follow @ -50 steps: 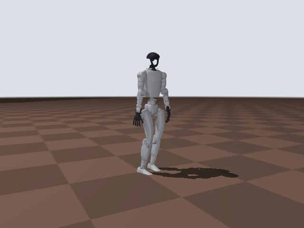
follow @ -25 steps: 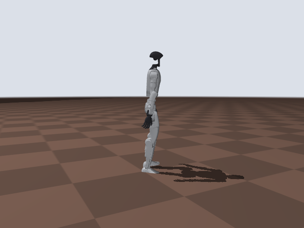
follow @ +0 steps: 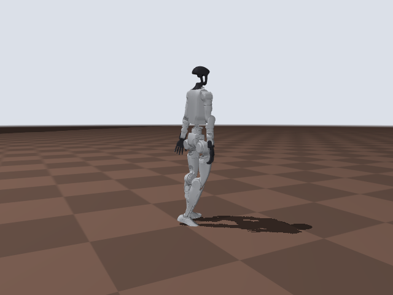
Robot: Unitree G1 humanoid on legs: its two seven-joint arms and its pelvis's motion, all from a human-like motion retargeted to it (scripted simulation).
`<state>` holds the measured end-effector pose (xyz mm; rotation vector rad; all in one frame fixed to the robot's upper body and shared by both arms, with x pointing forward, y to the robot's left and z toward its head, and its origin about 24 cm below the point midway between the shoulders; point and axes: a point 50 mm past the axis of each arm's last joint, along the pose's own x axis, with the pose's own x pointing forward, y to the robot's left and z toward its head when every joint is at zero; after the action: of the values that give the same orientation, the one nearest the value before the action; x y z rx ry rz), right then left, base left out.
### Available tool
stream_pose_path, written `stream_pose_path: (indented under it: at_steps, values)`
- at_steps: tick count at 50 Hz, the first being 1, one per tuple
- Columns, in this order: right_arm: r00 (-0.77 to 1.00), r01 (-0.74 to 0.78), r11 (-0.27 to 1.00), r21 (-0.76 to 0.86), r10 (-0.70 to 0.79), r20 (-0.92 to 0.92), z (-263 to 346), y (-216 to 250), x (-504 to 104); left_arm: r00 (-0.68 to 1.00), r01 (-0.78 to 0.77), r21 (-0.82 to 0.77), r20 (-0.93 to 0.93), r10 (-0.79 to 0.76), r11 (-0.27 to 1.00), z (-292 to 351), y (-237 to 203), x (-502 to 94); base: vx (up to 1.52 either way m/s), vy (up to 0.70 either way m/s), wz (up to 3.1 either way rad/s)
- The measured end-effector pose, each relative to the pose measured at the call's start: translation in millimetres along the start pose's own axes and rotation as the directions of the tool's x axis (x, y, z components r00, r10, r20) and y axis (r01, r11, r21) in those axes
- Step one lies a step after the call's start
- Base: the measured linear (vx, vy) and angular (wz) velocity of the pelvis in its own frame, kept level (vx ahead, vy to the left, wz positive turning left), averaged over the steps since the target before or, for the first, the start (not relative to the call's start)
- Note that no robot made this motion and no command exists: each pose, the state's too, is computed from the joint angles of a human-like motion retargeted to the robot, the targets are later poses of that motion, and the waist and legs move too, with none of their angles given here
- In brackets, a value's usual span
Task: Upper body actions
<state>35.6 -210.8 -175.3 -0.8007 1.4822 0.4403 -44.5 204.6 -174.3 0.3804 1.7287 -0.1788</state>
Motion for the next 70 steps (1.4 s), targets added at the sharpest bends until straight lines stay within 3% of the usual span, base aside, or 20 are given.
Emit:
stream_pose_path:
  at_steps: [6,9,15,22,29,35,43,53,62,70]
  values:
    - [0.998,0.043,0.994,-0.102,-0.037,0.056,12,-2,-1,0.950,0.308,0.065,-0.071,-0.304,0.949,9,-13,-3,0.10,0.18,0.36]
    - [0.996,0.072,0.993,-0.095,-0.066,0.056,11,3,-1,0.933,0.358,0.114,-0.083,-0.350,0.927,14,-18,-5,0.08,0.05,0.69]
    - [0.997,0.060,0.998,0.005,-0.060,0.043,6,16,-3,0.972,0.231,0.258,-0.019,-0.234,0.938,27,-20,-3,0.10,0.00,0.64]
    - [0.997,-0.038,0.997,-0.060,0.034,-0.067,-15,32,-4,0.979,0.191,0.367,-0.009,-0.202,0.910,30,-22,-3,0.08,-0.08,0.07]
    - [0.988,-0.081,0.994,-0.080,0.069,-0.139,-26,33,-5,0.978,0.203,0.349,-0.036,-0.203,0.915,27,-28,-3,0.03,-0.07,-0.06]
    - [0.989,-0.116,0.993,-0.029,0.113,-0.095,-14,34,-5,0.977,0.211,0.411,-0.055,-0.207,0.887,26,-16,-3,-0.03,-0.11,0.09]
    - [0.989,-0.109,0.988,-0.110,0.096,-0.114,-14,27,-4,0.976,0.209,0.344,-0.022,-0.215,0.915,32,-19,-3,-0.03,-0.07,-0.05]
    - [0.985,-0.140,0.990,-0.028,0.136,-0.107,-13,31,-5,0.980,0.182,0.373,0.001,-0.197,0.910,38,-20,-4,-0.03,-0.01,0.02]
    - [0.999,-0.034,0.997,-0.067,0.031,-0.042,0,15,-3,0.989,0.094,0.391,0.070,-0.132,0.916,50,-7,-5,-0.14,-0.01,-0.06]
    - [0.986,0.136,0.988,-0.076,-0.127,0.106,40,-29,-4,0.984,0.071,0.258,0.138,-0.109,0.963,64,12,-7,-0.31,-0.06,-0.60]
